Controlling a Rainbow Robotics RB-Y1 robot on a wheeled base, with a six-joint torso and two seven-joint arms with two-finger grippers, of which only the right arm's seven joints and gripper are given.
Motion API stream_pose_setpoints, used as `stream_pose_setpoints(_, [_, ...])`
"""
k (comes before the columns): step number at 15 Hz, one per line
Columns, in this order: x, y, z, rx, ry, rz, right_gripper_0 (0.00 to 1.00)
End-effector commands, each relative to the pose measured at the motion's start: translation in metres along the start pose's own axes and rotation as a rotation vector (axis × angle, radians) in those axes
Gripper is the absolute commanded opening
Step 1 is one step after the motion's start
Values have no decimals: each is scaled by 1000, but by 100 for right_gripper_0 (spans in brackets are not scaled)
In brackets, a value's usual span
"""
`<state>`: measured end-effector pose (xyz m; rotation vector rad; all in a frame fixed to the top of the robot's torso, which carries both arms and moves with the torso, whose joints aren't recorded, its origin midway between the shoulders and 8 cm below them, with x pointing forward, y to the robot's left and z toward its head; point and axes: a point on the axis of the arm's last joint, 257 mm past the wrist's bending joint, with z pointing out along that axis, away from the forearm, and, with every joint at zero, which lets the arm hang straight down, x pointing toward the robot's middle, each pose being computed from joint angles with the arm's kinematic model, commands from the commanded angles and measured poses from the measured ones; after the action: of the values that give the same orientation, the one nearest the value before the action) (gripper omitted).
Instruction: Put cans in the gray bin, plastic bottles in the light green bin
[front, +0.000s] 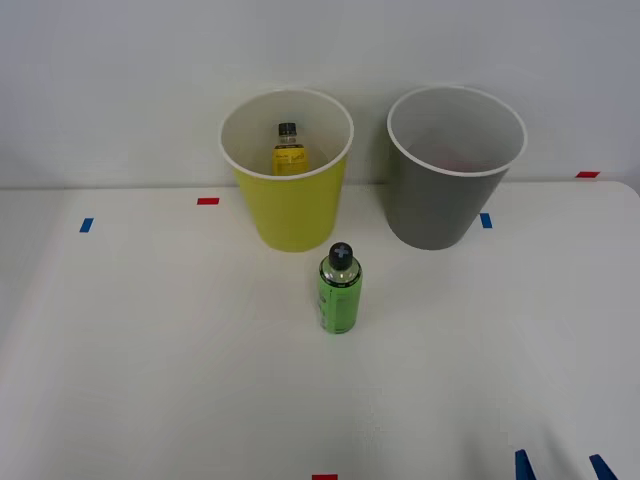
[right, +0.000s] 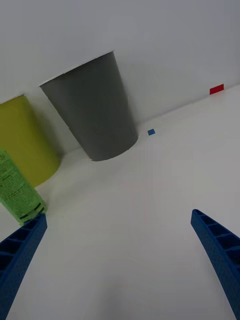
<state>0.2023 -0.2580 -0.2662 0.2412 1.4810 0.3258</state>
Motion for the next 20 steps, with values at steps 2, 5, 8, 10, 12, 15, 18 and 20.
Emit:
stream_pose_setpoints(2, [3,4,-1,-29,18,-71,100])
stream_pose_setpoints(5, [1,-3,-3,-54,43,-184,100])
stream_pose_setpoints(8, [-2,-3,2,-62,32,-192,100])
stream_pose_setpoints(10, [-1,-2,3,-68,36,-189,100])
stream_pose_setpoints(12, [0,0,2,-81,45,-199,100])
stream_pose_setpoints(15, [2,12,4,-102,32,-144,100])
stream_pose_setpoints(18, [0,31,11,-98,-12,-12,100])
stream_pose_setpoints(20, [-1,32,12,-92,-24,14,100])
